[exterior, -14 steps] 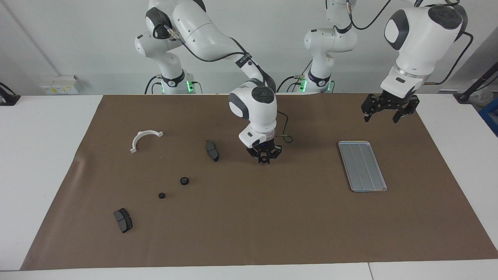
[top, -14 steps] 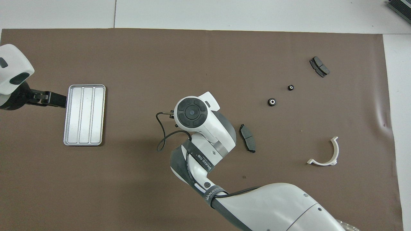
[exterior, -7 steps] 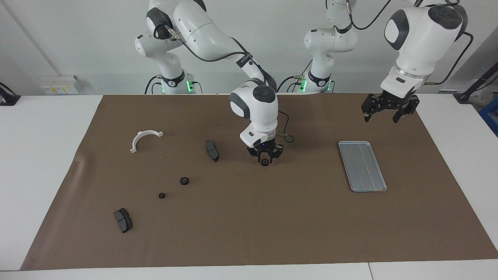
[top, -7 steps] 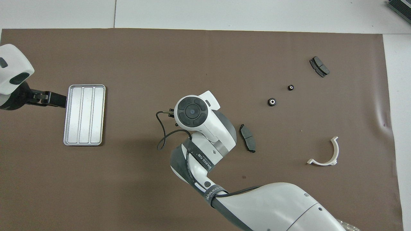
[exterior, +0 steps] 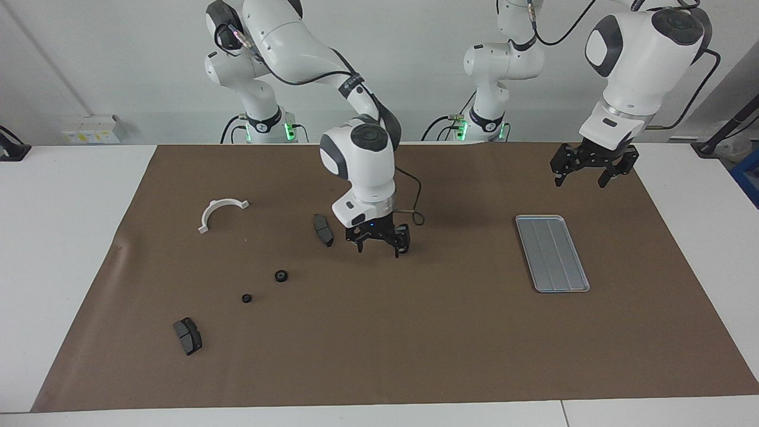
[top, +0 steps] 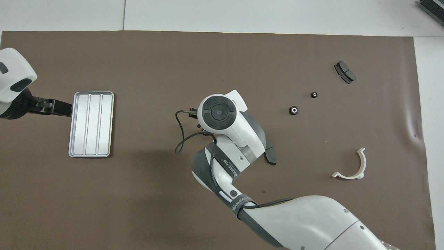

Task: Pick bearing gear from pile to tray
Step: 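Carry the gear toward the table centre and release it there, then grasp the centre gear with the left gripper while the right gripper returns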

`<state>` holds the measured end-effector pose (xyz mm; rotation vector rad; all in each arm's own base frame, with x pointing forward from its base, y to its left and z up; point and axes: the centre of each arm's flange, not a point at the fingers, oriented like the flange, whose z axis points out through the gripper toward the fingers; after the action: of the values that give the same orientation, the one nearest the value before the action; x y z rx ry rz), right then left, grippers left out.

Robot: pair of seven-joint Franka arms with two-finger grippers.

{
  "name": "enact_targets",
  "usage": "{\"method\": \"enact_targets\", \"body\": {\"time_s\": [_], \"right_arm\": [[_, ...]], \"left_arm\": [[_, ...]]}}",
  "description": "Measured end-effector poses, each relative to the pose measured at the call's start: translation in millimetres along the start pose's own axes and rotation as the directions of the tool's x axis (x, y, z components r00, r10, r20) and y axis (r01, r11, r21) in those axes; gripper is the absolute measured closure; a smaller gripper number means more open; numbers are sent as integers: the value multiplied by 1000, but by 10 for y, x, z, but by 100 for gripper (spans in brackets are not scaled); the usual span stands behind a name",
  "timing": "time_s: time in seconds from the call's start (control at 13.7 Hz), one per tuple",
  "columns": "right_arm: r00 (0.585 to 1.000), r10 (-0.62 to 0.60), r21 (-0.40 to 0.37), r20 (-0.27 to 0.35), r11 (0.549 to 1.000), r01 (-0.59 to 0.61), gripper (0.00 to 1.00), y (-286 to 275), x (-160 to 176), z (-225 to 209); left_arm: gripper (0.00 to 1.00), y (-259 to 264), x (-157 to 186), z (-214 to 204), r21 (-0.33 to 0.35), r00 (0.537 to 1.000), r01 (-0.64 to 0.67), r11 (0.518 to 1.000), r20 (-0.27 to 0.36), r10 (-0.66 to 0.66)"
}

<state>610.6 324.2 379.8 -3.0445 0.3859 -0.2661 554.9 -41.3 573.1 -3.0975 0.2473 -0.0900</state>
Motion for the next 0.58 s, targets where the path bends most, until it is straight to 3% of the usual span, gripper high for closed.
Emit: {"method": "enact_targets", "body": {"time_s": [0.15, 0.36, 0.58], "right_arm": [[1000, -19, -15, -2, 1000, 19, 0, 384, 233, -25], [996, -87, -46, 21, 995, 88, 0, 1000, 492, 168], [992, -123, -39, -10, 992, 122, 0, 1667, 647, 468]], "left_arm": [[0, 186, -11, 42, -4, 1000, 30, 1000, 6, -30], [0, 938, 4, 187, -16, 992, 125, 992, -20, -125], [0, 1638, 6, 482, -25, 989, 146, 989, -16, -146]]}}
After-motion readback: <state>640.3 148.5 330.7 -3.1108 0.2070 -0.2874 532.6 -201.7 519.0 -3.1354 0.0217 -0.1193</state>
